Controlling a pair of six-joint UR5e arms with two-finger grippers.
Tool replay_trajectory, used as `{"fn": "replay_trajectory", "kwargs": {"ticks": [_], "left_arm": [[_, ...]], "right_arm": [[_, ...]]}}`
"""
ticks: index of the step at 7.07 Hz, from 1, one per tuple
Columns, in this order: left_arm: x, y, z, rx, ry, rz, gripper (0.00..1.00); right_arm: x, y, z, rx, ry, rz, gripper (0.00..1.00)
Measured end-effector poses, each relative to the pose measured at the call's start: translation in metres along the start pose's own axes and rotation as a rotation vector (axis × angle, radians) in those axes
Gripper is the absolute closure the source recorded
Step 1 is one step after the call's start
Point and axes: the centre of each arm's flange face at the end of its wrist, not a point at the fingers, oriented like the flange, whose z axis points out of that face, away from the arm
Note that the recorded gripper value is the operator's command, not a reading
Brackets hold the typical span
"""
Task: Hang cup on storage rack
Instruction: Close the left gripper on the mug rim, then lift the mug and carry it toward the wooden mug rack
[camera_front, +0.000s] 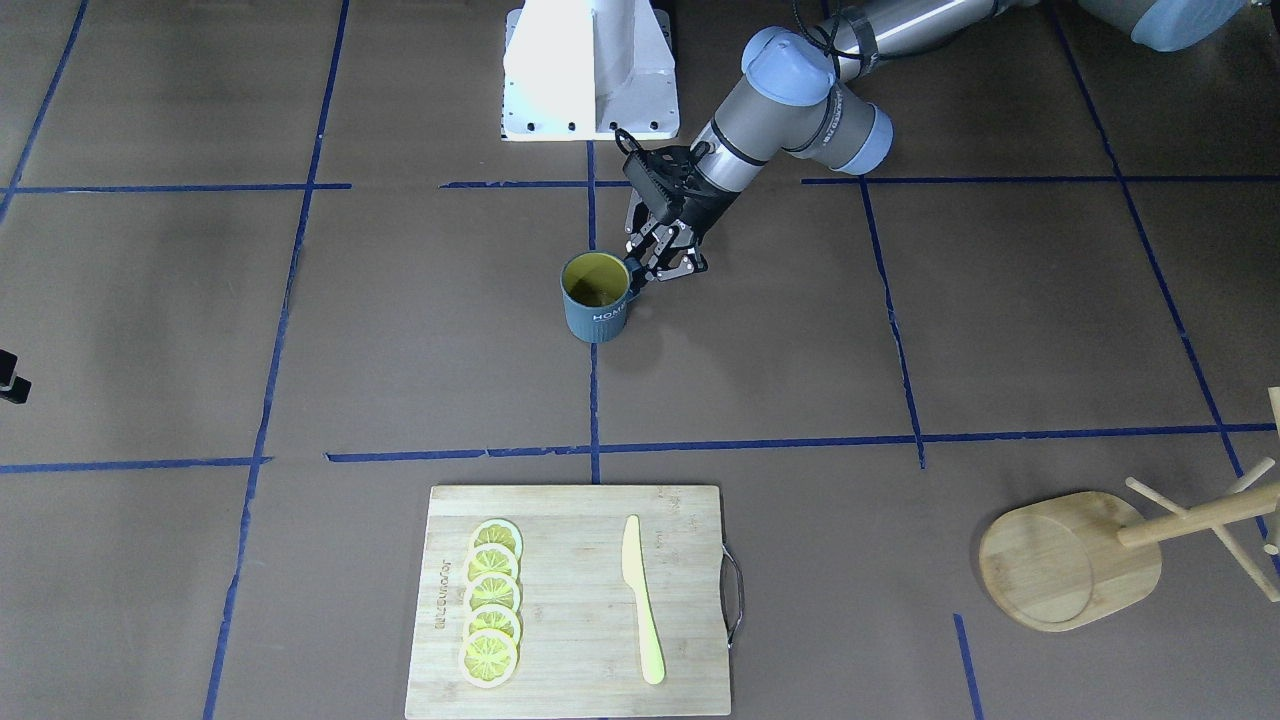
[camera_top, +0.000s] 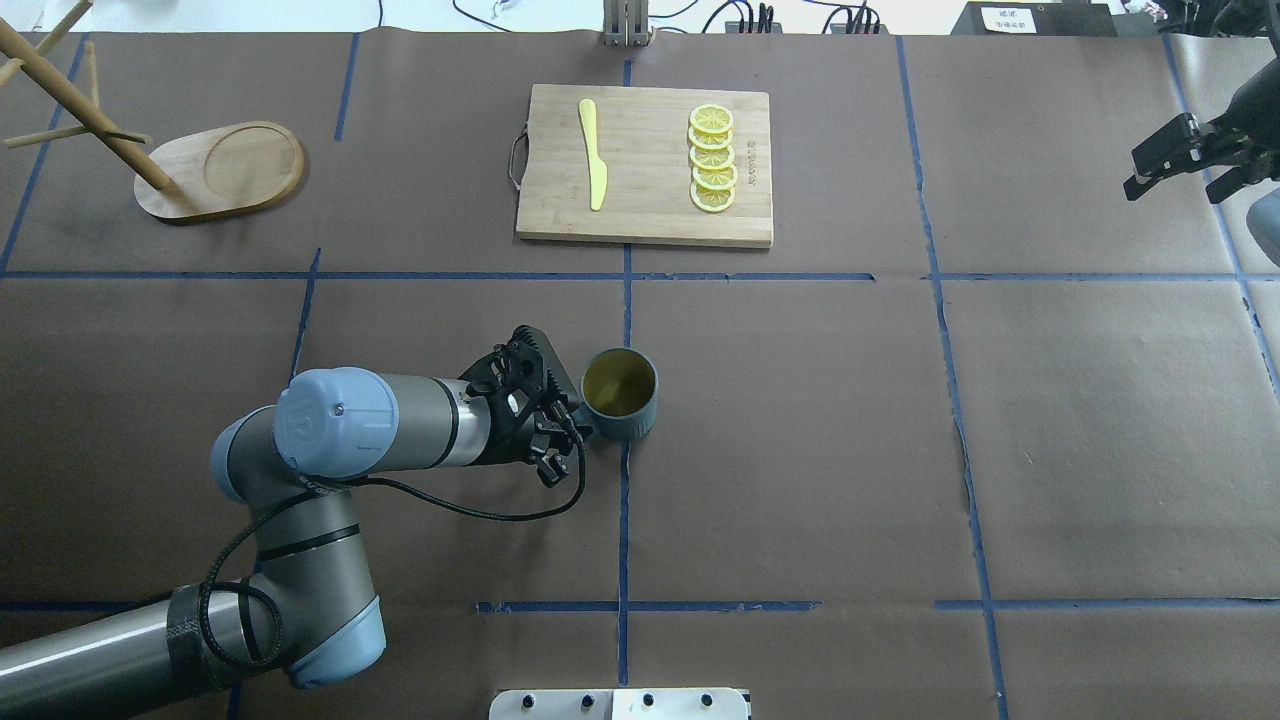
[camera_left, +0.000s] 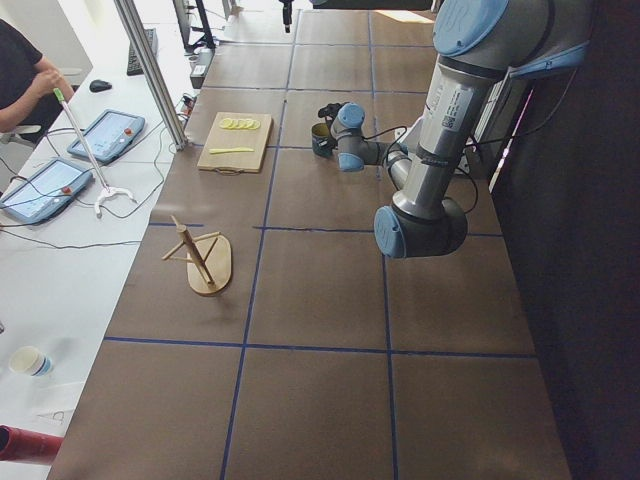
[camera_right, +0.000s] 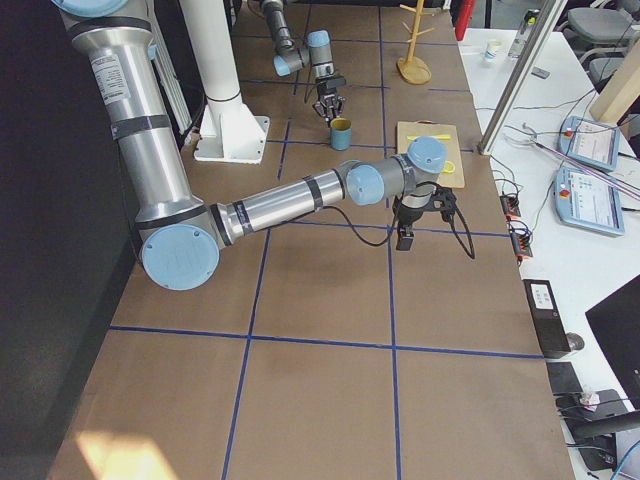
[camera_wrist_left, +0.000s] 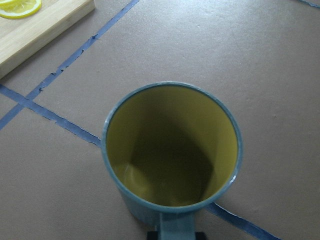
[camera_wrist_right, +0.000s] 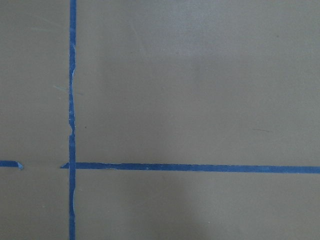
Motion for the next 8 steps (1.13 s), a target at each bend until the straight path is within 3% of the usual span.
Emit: {"fn": "replay_trajectory", "kwargs": {"ticks": [3, 6, 8], "left_arm": [[-0.023, -0.016, -0.019, 0.019, -0.008, -0.053, 1.0], [-0.072, -0.046, -0.066, 0.088, -0.019, -0.443, 1.0], [-0.131, -0.063, -0.105, 0.153, -0.063, -0.668, 1.0]], "right_arm": [[-0.005, 0.003, -0.005, 0.004, -0.017, -0.003, 0.0], [-0.009, 0.005, -0.014, 0.018, -0.026, -0.012, 0.0], [-0.005, 0.005, -0.023, 0.032, -0.032, -0.011, 0.0]]}}
